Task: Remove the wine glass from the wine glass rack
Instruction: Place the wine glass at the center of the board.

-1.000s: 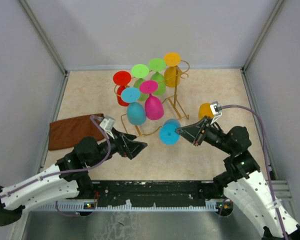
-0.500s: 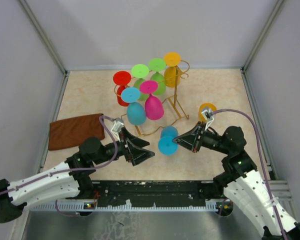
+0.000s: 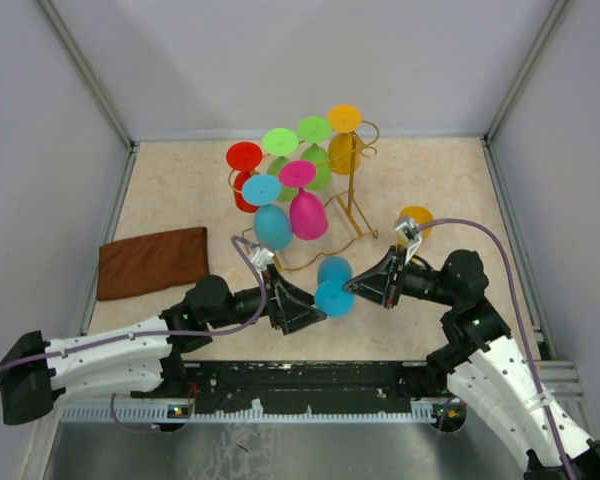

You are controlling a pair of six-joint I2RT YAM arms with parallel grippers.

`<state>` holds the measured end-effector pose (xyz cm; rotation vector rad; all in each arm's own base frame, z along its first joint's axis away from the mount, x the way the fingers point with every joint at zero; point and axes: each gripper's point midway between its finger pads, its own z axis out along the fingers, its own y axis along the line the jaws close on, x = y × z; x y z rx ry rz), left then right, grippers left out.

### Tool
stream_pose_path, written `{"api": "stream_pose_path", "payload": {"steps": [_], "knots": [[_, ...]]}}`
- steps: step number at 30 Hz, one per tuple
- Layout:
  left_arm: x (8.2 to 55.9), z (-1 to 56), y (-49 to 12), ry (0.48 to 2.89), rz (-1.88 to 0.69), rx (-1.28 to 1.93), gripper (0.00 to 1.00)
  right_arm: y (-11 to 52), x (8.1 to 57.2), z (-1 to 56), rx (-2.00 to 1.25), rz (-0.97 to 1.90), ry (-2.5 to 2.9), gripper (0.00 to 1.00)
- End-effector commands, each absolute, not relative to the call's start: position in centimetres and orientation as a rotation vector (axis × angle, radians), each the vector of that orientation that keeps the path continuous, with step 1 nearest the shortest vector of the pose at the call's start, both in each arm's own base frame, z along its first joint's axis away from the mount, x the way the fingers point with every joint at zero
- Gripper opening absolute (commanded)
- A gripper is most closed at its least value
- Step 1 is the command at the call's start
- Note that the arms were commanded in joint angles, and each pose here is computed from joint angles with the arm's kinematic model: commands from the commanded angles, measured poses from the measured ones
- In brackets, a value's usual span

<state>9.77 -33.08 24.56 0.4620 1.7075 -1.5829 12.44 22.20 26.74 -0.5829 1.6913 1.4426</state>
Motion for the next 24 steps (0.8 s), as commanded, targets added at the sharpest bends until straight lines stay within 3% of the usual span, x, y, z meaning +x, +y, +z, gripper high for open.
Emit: {"api": "stream_pose_path", "payload": {"steps": [1,13,24], "knots": [[8.8,26.8,-34.6,1.621,-1.647,0.531,0.76,22.7,12.2,27.8,-0.646,1.458,1.631,0.0],[8.5,26.1,-35.6,1.637,-1.673,0.565,0.65,22.9,12.4,27.3,-0.655,1.478,1.646,0.0],[9.1,25.6,-35.6,1.604,-1.677,0.515,0.5,22.9,12.4,27.3,-0.66,1.472,1.624,0.0]]}}
